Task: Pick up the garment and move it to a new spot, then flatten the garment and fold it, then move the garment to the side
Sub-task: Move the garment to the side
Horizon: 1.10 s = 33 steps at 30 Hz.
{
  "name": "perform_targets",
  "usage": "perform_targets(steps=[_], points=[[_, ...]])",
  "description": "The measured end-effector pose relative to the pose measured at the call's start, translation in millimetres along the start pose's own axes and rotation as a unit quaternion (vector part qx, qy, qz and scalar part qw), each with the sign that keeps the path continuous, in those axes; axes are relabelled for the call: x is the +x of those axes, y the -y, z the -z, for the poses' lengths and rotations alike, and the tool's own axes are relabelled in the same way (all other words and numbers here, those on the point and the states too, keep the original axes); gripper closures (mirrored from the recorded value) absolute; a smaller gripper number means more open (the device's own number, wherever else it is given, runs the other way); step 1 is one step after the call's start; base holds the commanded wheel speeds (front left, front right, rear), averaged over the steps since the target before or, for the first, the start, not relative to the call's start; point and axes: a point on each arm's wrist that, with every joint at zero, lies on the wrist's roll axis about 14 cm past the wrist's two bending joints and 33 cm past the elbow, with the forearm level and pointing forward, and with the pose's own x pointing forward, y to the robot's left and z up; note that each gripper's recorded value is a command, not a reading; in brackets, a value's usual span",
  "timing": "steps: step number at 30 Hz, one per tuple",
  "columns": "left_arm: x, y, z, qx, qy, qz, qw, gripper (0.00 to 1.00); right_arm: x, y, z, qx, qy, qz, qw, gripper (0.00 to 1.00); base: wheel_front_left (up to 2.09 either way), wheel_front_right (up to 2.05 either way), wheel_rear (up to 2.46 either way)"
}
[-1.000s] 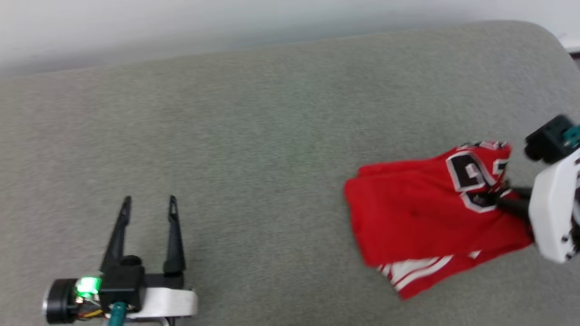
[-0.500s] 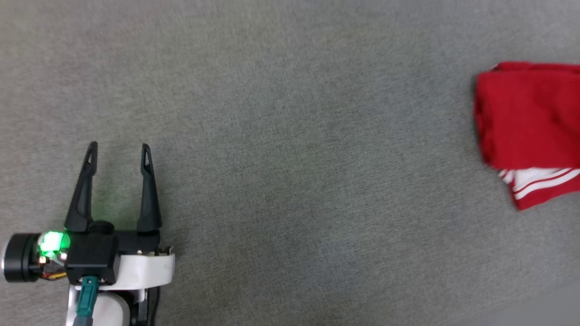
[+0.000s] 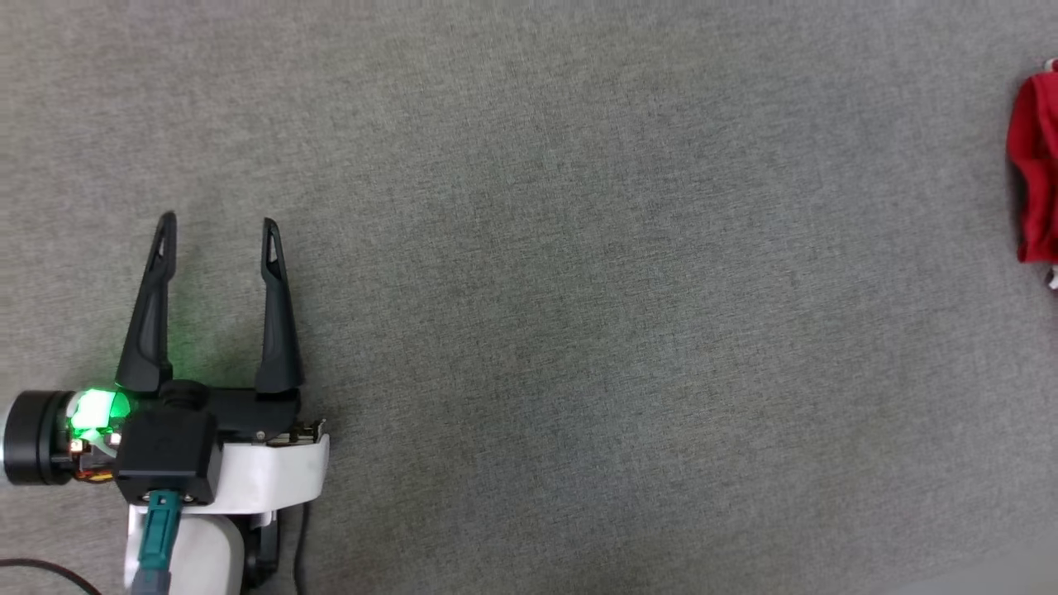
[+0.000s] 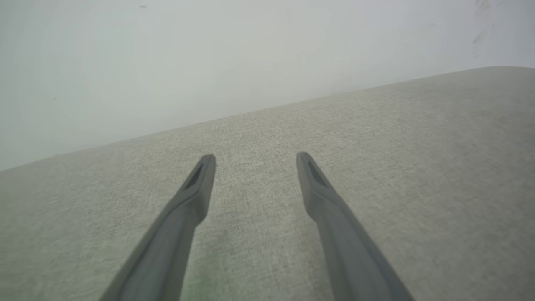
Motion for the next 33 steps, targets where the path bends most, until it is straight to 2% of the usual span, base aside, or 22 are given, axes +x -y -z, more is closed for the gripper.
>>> perform_targets(steps=[1, 6, 9, 12, 15, 20, 23, 25, 30, 33], points=[[-0.9, 0.6, -1.7, -0.001, 0.0, 0.0, 1.0, 0.0, -1.5, 3.5, -0.9, 0.001, 0.006, 0.006, 1.0, 0.0, 0.0, 0.0, 0.0], [-10.9, 1.4, -21.2, -0.008, 0.007, -0.013, 1.0, 0.0, -20.9, 24.9, -19.6, -0.014, 0.06, 0.041, 0.997, 0.0, 0.0, 0.0, 0.0], [-24.6, -1.1, -34.0, -0.009, 0.008, -0.025, 1.0, 0.0, -49.0, 40.0, -58.4, -0.036, 0.166, 0.068, 0.983, 0.0, 0.0, 0.0, 0.0], [-39.4, -7.0, -48.3, -0.007, 0.012, -0.041, 0.999, 0.0, -84.2, 51.5, -95.5, -0.046, 0.275, 0.093, 0.956, 0.0, 0.0, 0.0, 0.0], [-55.4, -12.8, -63.0, -0.002, 0.018, -0.057, 0.998, 0.0, -118.0, 39.0, -128.1, -0.048, 0.381, 0.088, 0.919, 0.0, 0.0, 0.0, 0.0], [-81.5, -21.8, -82.2, 0.007, 0.028, -0.079, 0.996, 0.0, -174.3, 10.9, -164.9, -0.029, 0.529, 0.068, 0.845, 0.0, 0.0, 0.0, 0.0], [-96.1, -28.4, -90.2, 0.013, 0.032, -0.092, 0.995, 0.0, -206.1, -16.8, -179.3, -0.006, 0.605, 0.04, 0.795, 0.0, 0.0, 0.0, 0.0], [-105.1, -32.6, -93.7, 0.017, 0.033, -0.101, 0.994, 0.0, -215.4, -40.1, -180.6, 0.006, 0.627, 0.016, 0.778, 0.0, 0.0, 0.0, 0.0], [-124.4, -40.4, -99.1, 0.024, 0.033, -0.115, 0.992, 0.0, -235.0, -101.1, -173.4, 0.026, 0.657, -0.051, 0.752, 0.0, 0.0, 0.0, 0.0], [-133.6, -45.0, -102.4, 0.025, 0.035, -0.124, 0.991, 0.0, -240.8, -127.4, -163.3, 0.054, 0.659, -0.086, 0.745, 0.0, 0.0, 0.0, 0.0]])
